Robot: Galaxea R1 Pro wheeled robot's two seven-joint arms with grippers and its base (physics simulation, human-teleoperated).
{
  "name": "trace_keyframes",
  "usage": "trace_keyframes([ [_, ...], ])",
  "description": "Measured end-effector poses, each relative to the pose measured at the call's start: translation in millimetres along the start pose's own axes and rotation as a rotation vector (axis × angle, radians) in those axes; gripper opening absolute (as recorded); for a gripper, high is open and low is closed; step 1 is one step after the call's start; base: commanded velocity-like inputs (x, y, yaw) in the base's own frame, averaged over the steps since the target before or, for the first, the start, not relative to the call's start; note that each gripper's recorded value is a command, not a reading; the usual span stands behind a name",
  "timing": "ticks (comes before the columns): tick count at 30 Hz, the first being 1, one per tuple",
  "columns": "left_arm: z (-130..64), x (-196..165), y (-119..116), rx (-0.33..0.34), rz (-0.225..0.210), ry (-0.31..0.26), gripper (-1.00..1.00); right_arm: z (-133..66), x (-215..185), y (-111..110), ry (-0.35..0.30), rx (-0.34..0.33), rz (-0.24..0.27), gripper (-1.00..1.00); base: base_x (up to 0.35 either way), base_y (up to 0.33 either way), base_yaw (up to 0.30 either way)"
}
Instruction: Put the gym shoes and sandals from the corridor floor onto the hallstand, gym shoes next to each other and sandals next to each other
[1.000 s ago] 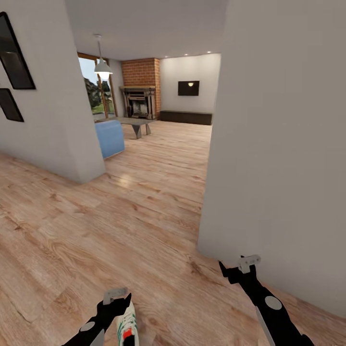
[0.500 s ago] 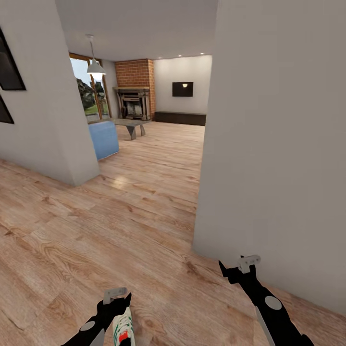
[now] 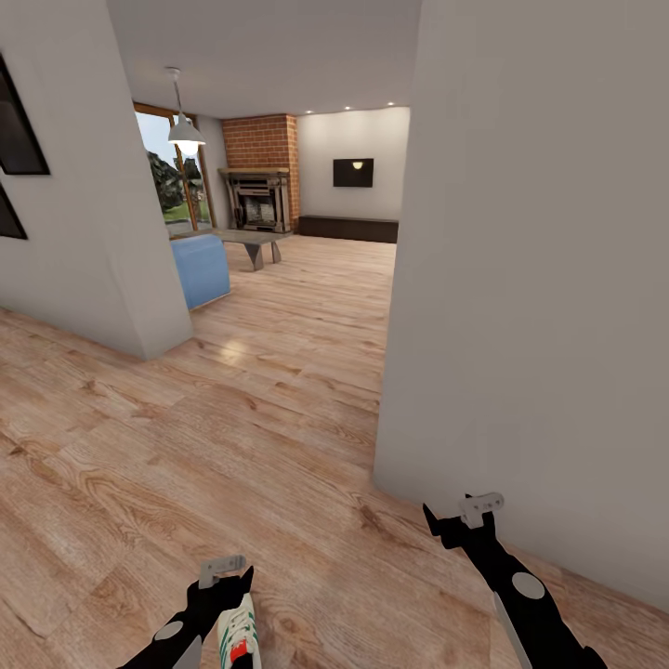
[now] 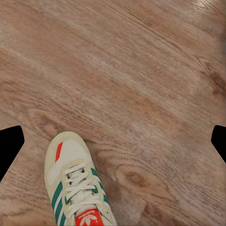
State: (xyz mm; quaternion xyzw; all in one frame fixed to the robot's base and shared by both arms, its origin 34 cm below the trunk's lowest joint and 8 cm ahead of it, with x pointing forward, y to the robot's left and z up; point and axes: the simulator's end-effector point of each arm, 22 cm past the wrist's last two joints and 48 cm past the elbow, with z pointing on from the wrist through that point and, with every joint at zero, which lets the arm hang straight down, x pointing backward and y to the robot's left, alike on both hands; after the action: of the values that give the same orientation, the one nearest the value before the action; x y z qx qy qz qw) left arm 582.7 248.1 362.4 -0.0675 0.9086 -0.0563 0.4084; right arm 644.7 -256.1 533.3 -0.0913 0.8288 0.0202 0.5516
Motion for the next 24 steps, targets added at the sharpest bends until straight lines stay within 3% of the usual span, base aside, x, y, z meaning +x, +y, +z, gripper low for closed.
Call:
trace_keyframes([
  [6, -0.1, 0, 1, -0.002, -0.004, 0.0, 1.0, 0.0, 0, 0, 0.001, 0.0, 0.0, 1.0, 0.0, 0.0, 0.0],
  [24, 20.5, 44, 9, -0.006, -0.009, 0.016, 1.0, 9.0, 47, 5, 0.016, -0.001, 0.004, 1.0, 0.0, 0.0, 0.0],
])
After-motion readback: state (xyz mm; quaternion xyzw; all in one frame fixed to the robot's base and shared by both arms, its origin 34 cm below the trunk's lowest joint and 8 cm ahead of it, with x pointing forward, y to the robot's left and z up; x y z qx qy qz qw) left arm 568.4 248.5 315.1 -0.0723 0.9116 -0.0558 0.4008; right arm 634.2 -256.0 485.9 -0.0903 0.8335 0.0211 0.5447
